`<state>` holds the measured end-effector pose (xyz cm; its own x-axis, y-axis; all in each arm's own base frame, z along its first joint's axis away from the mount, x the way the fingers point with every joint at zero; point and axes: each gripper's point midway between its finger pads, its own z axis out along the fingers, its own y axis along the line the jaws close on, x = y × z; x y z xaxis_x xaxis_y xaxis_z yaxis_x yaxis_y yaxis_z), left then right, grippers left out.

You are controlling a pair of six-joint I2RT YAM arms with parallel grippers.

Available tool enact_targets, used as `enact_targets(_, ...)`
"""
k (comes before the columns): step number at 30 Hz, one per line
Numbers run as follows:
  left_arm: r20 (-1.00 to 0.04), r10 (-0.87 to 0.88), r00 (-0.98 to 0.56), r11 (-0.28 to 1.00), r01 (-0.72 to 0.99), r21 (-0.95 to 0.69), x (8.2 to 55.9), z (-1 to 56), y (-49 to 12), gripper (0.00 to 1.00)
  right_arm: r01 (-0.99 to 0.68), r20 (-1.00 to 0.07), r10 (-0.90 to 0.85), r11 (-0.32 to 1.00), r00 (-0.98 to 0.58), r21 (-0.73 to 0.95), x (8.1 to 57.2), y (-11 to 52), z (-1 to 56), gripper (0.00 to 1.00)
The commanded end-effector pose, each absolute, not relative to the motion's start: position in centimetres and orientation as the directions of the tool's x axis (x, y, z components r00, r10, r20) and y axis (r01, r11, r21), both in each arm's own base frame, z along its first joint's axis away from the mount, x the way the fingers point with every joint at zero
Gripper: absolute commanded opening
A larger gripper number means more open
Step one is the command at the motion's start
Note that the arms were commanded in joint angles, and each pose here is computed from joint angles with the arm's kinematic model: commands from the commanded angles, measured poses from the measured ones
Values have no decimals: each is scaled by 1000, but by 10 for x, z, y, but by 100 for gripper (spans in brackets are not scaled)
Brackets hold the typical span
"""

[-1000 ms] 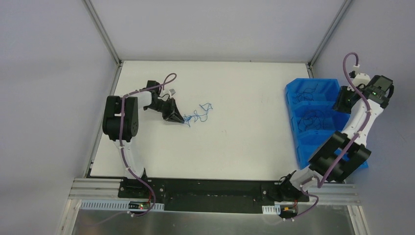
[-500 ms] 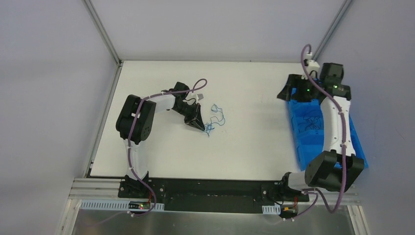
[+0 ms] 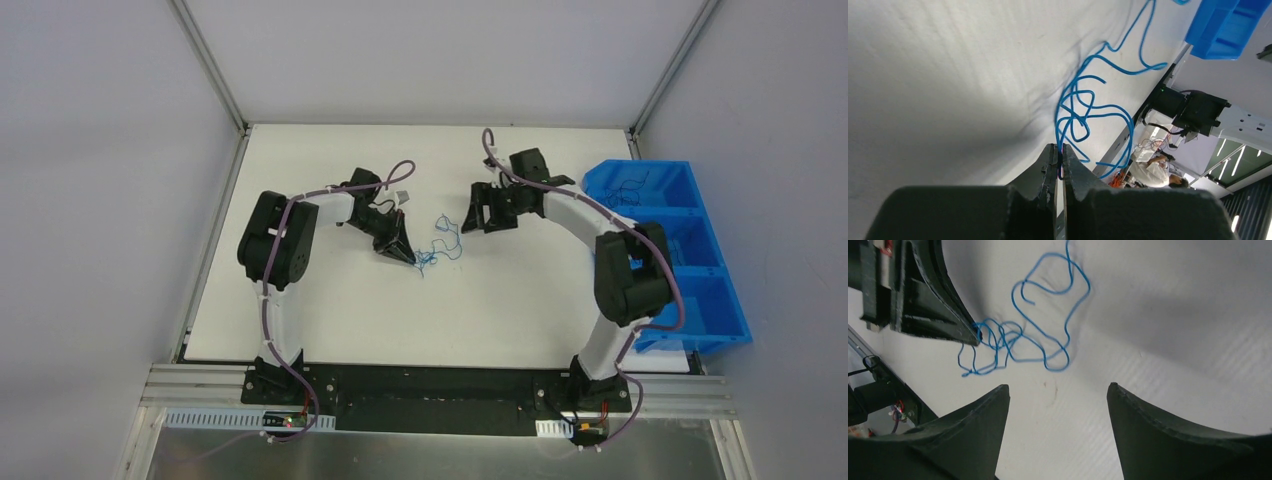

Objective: Untangle the cables

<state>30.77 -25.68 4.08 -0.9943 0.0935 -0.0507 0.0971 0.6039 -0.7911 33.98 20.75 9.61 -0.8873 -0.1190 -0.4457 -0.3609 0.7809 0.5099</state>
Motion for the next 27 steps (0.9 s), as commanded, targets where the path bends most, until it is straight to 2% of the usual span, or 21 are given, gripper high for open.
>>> enact_targets(1,11,68,-998,600,32,-800,307,32,-252,6,-448,-568,-120,752,-815,484,390,256,113,73)
enact_targets(7,23,40,-999,590,5,-807,313,33,-244,19,-468,-516,-193,742,-835,480,391,288,74,71)
enact_targets(13,44,17,-999,588,-26,-808,310,32,-235,25,-483,-486,-247,749,-839,454,380,294,49,65)
enact_targets(14,44,17,-999,587,-26,-809,310,32,-235,26,-488,-485,-255,749,-837,448,378,294,47,60)
enact_targets(16,45,17,-999,586,-27,-810,309,33,-235,23,-492,-477,-270,753,-836,437,375,291,45,41)
enact_targets(20,31,17,-999,575,-15,-818,311,38,-234,6,-513,-478,-300,752,-825,413,367,281,57,0)
enact_targets(21,29,12,-1000,570,-17,-821,311,41,-232,1,-516,-482,-305,755,-822,404,367,276,61,0)
enact_targets(27,21,-114,-993,582,-84,-809,316,49,-179,0,-441,-501,-262,854,-825,278,372,201,80,0)
